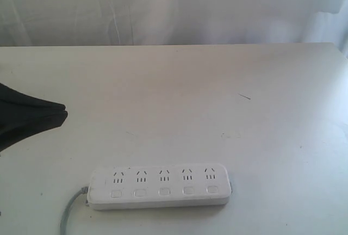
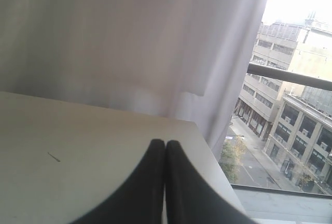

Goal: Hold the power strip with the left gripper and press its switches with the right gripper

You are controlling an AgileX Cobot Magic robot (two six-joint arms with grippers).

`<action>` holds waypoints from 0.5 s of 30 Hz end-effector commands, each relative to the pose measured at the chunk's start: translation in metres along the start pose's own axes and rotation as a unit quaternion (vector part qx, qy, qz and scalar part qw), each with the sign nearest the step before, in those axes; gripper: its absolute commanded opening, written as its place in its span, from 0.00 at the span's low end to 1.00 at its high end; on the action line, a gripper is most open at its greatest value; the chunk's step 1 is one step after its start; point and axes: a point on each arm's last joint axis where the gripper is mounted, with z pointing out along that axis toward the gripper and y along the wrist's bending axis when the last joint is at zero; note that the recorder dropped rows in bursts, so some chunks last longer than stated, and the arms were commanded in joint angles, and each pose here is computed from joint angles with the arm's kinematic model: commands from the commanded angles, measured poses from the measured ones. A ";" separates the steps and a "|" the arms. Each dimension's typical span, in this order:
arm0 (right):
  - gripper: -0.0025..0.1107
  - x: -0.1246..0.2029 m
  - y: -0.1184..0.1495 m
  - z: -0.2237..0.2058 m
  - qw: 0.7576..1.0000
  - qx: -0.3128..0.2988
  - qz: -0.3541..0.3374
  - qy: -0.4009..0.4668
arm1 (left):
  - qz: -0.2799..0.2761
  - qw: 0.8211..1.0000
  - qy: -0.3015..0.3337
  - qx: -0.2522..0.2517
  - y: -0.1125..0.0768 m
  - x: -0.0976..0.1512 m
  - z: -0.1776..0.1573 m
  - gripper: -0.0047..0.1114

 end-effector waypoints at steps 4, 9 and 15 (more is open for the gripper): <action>0.02 0.002 -0.001 0.000 1.000 0.007 -0.001 0.003 | -0.051 0.998 -0.028 -0.012 -0.012 0.028 -0.005 0.04; 0.02 0.002 -0.001 0.000 1.000 0.007 -0.001 0.003 | -0.108 0.990 -0.083 -0.031 -0.017 0.045 -0.013 0.04; 0.02 0.002 -0.001 0.000 1.000 0.007 -0.001 0.003 | -0.160 0.980 -0.108 -0.037 -0.026 0.068 -0.009 0.04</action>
